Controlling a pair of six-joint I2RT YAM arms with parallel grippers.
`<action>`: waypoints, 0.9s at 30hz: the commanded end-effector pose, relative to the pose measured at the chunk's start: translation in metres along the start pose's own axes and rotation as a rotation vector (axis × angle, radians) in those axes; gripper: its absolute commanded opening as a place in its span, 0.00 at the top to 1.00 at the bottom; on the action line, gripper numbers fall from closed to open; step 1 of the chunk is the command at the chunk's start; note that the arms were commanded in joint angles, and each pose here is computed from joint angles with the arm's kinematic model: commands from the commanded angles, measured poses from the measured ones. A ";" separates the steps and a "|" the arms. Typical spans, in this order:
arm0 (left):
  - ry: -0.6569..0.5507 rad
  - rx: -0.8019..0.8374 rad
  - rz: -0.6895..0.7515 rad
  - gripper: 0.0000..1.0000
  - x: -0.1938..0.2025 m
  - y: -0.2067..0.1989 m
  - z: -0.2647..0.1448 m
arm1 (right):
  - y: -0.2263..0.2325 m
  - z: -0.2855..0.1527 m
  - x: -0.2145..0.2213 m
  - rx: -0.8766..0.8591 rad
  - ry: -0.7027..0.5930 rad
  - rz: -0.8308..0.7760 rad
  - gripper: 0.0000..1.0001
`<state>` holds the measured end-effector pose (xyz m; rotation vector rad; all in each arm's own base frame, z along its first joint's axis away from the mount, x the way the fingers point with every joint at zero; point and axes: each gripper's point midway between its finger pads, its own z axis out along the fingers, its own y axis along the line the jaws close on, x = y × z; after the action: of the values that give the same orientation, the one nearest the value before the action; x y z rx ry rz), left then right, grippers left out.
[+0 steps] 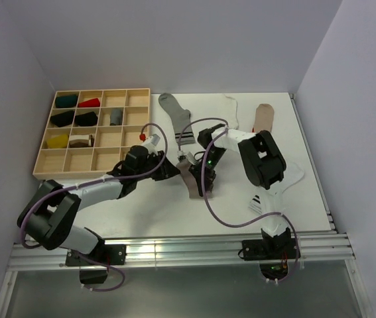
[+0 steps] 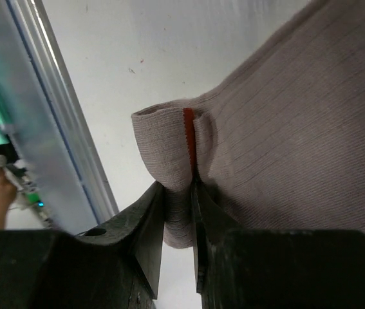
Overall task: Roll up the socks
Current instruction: Roll the sock at the center of the board.
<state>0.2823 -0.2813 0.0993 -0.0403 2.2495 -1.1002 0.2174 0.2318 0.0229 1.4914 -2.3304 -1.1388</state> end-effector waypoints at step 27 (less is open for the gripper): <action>0.245 0.283 0.478 0.56 0.087 -0.039 0.050 | -0.017 0.004 0.008 -0.051 0.085 0.132 0.82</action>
<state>0.2335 -0.3555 0.0480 0.6845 2.2061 -1.1158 0.2114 0.2279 0.0224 1.2821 -2.2575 -1.1275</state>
